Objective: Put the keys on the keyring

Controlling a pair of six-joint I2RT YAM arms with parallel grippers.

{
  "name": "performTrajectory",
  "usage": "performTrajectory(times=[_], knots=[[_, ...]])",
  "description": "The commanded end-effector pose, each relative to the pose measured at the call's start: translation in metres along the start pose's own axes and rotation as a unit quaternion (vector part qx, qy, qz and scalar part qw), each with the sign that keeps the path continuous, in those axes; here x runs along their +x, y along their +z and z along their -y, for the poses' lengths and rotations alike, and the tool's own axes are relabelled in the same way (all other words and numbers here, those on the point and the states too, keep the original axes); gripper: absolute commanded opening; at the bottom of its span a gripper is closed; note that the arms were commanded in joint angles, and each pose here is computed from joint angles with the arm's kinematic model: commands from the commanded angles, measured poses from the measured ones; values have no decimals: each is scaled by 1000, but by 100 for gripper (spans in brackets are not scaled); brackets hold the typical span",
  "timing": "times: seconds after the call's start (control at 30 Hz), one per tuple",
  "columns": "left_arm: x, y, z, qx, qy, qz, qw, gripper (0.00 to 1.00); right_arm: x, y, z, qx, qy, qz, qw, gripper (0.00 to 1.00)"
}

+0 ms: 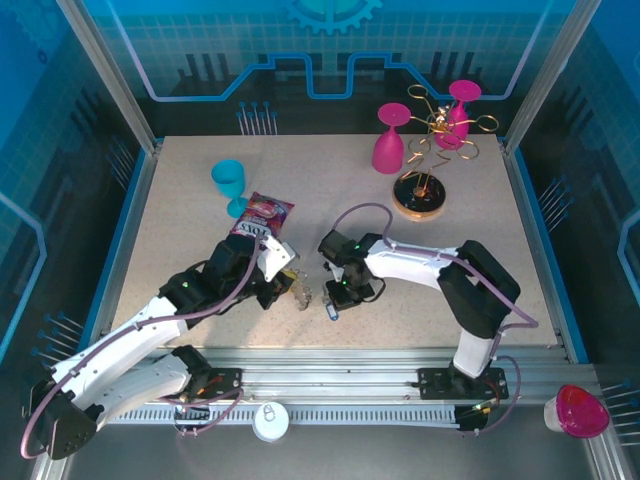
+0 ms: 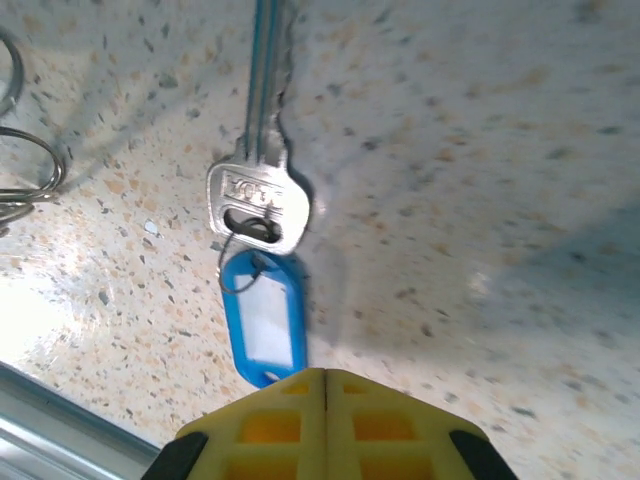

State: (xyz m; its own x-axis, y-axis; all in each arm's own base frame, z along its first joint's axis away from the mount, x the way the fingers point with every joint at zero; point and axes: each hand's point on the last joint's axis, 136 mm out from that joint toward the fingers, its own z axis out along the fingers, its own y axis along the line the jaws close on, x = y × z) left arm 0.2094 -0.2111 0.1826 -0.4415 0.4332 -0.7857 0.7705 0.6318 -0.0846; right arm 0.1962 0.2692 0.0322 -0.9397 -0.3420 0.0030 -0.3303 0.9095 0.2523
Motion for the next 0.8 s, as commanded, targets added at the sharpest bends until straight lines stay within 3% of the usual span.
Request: performTrajectory(times=[0.0, 0.13, 0.3, 0.5, 0.77], knots=[[-6, 1, 5, 17, 19, 21, 999, 0, 11, -18, 21, 13, 9, -4, 1000, 0], [-6, 4, 6, 22, 23, 21, 999, 0, 11, -22, 32, 11, 20, -1, 1000, 0], [-6, 6, 6, 22, 25, 21, 999, 0, 13, -14, 7, -16, -6, -14, 1000, 28], [-4, 4, 5, 18, 22, 20, 999, 0, 13, 4, -12, -3, -22, -31, 999, 44], [-1, 4, 5, 16, 18, 21, 1000, 0, -3, 15, -19, 23, -24, -19, 999, 47]])
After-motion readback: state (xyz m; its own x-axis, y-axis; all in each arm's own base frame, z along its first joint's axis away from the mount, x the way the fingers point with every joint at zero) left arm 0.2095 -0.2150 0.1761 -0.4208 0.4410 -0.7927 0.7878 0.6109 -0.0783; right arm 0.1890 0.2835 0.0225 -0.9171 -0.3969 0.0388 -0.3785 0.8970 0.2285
